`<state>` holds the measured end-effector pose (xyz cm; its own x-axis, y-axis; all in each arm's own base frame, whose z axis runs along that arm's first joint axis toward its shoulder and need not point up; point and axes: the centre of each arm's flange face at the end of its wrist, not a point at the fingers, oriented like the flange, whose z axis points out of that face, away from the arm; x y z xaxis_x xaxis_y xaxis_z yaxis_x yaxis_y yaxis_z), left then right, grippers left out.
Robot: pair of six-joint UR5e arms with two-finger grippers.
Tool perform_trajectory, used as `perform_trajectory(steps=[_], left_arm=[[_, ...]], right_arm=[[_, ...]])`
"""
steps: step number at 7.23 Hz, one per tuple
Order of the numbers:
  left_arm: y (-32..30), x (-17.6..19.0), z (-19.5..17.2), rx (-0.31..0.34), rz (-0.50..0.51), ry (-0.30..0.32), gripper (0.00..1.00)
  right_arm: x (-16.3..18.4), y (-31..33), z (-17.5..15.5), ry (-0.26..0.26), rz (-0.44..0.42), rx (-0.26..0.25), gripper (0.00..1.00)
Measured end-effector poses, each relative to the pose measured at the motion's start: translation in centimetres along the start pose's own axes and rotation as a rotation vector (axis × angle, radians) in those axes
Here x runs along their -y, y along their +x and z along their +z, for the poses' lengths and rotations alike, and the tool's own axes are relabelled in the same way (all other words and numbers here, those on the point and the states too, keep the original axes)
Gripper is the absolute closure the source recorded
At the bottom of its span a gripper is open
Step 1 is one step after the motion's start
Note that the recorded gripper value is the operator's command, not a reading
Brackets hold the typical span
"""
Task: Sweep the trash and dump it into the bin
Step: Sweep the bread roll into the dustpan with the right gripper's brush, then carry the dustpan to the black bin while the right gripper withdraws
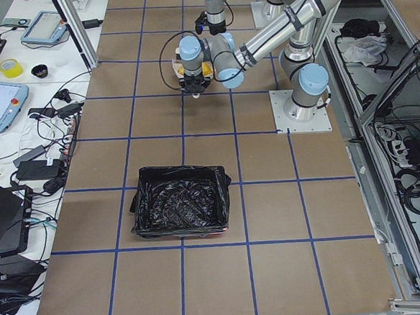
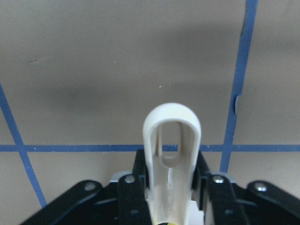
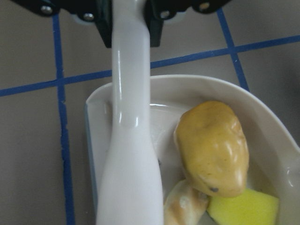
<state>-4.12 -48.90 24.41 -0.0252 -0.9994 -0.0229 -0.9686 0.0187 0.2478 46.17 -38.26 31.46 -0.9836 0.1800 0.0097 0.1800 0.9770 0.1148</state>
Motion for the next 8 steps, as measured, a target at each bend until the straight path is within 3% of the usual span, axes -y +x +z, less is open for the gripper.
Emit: perform_trajectory(steps=[4, 6, 8], left_arm=[[2.2, 1.0, -0.7, 0.018, -0.007, -0.010, 1.00], [4.1, 3.4, -3.1, 0.007, -0.038, -0.008, 1.00], [5.6, 7.1, -6.8, -0.013, -0.066, 0.006, 1.00]], right_arm=[[5.0, 7.8, -4.3, -0.032, -0.063, -0.045, 1.00], [9.3, 13.0, -4.7, -0.039, -0.104, -0.115, 1.00], [13.7, 19.7, -6.2, -0.049, -0.094, -0.121, 1.00]])
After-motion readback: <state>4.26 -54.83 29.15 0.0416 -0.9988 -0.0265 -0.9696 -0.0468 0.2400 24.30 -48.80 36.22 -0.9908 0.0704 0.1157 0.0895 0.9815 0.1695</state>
